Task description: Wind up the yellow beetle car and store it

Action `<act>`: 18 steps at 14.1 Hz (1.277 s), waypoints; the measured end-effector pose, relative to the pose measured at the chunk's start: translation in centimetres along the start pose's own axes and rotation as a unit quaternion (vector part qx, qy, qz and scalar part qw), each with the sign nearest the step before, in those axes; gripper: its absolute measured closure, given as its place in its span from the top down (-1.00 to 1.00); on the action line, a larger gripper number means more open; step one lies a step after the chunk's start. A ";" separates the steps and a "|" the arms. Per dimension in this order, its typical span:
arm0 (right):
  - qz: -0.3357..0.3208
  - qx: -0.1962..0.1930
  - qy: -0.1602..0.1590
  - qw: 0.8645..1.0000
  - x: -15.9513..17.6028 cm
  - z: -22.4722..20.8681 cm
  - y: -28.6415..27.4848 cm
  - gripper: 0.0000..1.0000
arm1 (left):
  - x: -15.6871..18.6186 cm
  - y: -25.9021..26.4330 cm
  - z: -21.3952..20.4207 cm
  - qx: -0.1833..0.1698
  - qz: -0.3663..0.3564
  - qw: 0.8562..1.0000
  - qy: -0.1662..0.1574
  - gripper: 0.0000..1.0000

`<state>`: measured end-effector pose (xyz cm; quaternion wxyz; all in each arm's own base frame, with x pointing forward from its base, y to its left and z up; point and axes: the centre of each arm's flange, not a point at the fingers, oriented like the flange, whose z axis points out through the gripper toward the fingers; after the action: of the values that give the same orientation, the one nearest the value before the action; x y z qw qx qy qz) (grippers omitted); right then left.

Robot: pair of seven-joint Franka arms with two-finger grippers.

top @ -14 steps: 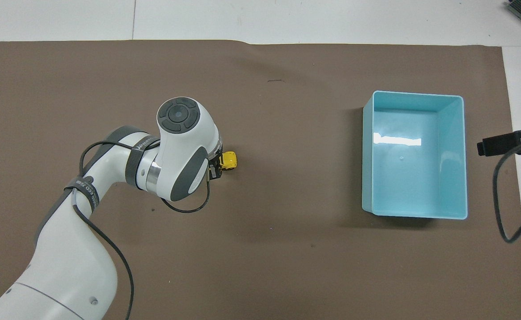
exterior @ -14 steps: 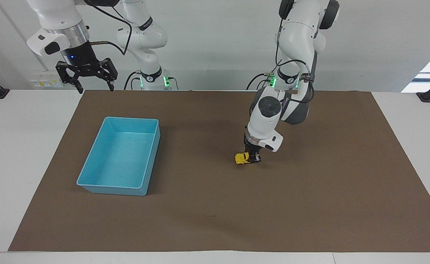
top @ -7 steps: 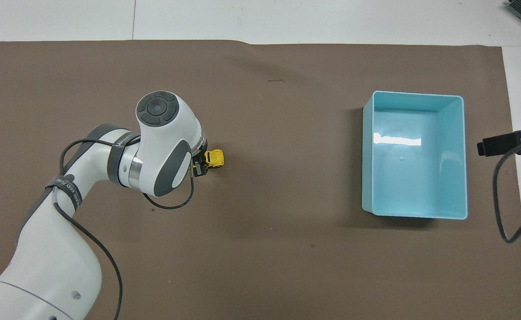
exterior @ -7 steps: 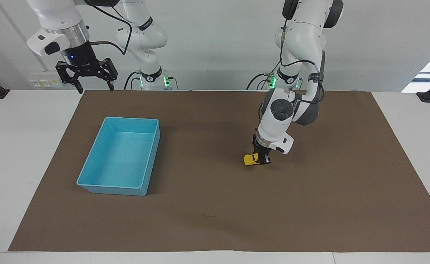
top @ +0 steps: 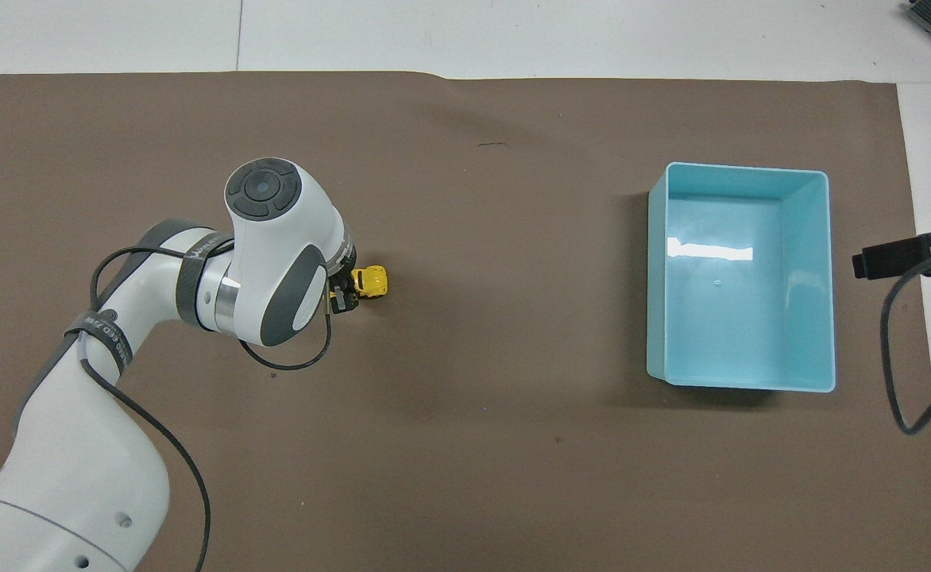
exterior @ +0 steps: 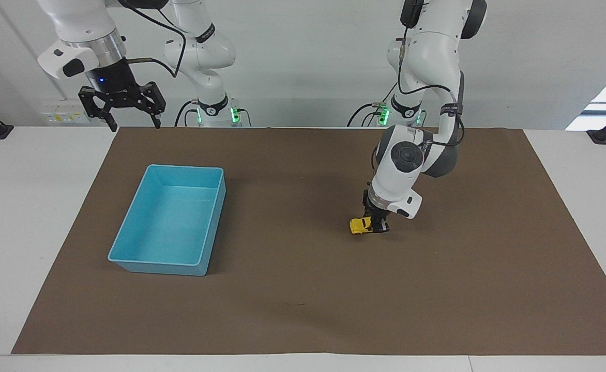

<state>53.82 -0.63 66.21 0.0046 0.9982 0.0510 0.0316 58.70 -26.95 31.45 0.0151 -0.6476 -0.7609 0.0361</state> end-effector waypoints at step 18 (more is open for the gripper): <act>0.000 0.000 0.000 1.000 0.0 0.0 0.0 1.00 | 3.5 2.1 -5.6 -0.035 0.029 0.999 -0.010 1.00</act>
<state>53.82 -0.64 66.21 0.0046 0.9982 0.0509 0.0316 60.58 -22.96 36.81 -0.0161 -0.6688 -0.7431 0.0160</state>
